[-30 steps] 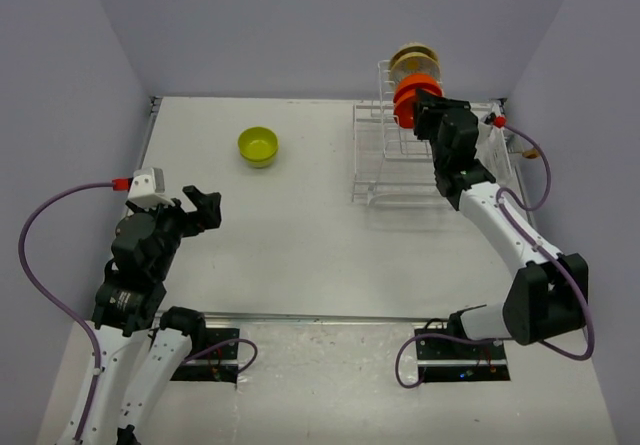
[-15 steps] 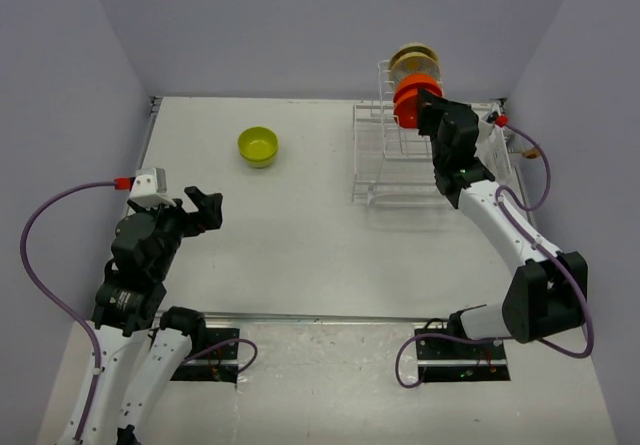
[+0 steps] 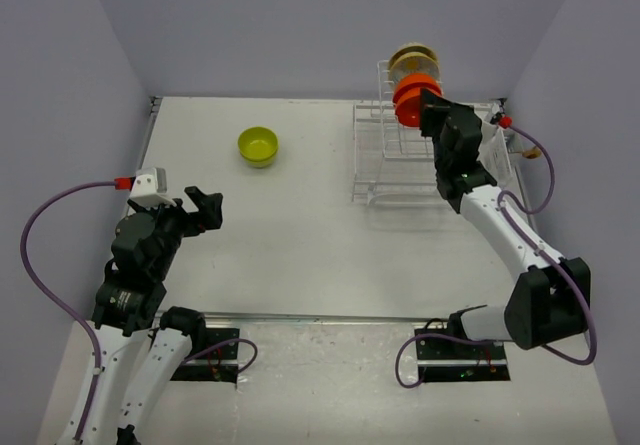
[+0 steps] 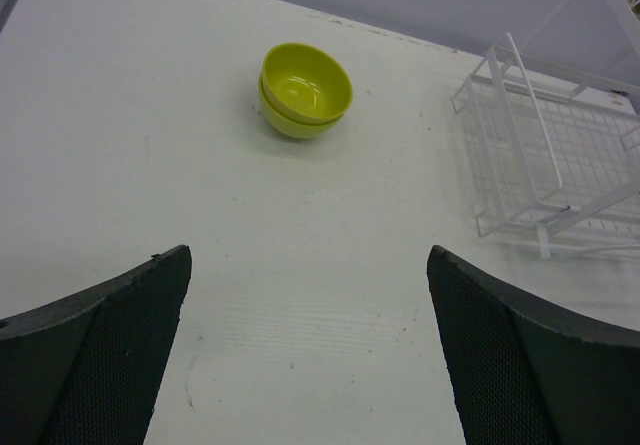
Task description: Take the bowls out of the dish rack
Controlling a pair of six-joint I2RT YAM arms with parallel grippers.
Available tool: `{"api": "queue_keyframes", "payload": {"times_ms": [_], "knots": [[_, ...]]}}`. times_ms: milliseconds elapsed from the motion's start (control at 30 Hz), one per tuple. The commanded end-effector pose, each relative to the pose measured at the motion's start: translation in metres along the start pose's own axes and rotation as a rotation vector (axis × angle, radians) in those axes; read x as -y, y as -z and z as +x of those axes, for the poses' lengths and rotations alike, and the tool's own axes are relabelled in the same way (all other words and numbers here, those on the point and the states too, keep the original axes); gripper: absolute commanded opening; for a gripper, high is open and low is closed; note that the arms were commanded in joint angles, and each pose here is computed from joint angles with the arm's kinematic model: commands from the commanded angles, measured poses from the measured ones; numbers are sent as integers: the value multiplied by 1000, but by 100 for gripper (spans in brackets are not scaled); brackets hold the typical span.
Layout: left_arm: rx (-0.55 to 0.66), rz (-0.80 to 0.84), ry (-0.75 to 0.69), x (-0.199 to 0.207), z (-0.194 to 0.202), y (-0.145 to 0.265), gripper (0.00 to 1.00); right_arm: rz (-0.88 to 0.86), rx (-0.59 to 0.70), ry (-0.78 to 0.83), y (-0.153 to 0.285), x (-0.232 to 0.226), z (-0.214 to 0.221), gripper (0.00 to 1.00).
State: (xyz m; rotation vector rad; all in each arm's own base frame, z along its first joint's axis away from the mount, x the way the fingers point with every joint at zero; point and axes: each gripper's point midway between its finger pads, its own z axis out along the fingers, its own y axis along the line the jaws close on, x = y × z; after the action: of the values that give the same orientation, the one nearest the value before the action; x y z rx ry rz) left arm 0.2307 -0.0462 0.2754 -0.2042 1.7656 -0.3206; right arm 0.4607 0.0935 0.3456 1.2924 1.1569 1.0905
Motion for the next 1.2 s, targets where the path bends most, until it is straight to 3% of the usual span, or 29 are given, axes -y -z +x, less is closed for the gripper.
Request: {"api": "queue_keyframes", "payload": {"times_ms": [0, 933, 1067, 1100, 1167], "knots": [[31, 10, -17, 1, -6, -4, 100, -157, 57, -24, 14, -48, -18, 0], [21, -29, -14, -5, -5, -6, 100, -297, -84, -87, 63, -84, -11, 0], [23, -41, -13, -7, -6, -6, 100, -367, -150, -18, 81, -103, -2, 0], [18, -45, -14, -7, -5, -7, 100, -397, -168, 59, 85, -106, 2, 0], [20, -49, -14, -8, -6, -7, 100, -478, -288, 165, 102, -125, 24, 0]]}}
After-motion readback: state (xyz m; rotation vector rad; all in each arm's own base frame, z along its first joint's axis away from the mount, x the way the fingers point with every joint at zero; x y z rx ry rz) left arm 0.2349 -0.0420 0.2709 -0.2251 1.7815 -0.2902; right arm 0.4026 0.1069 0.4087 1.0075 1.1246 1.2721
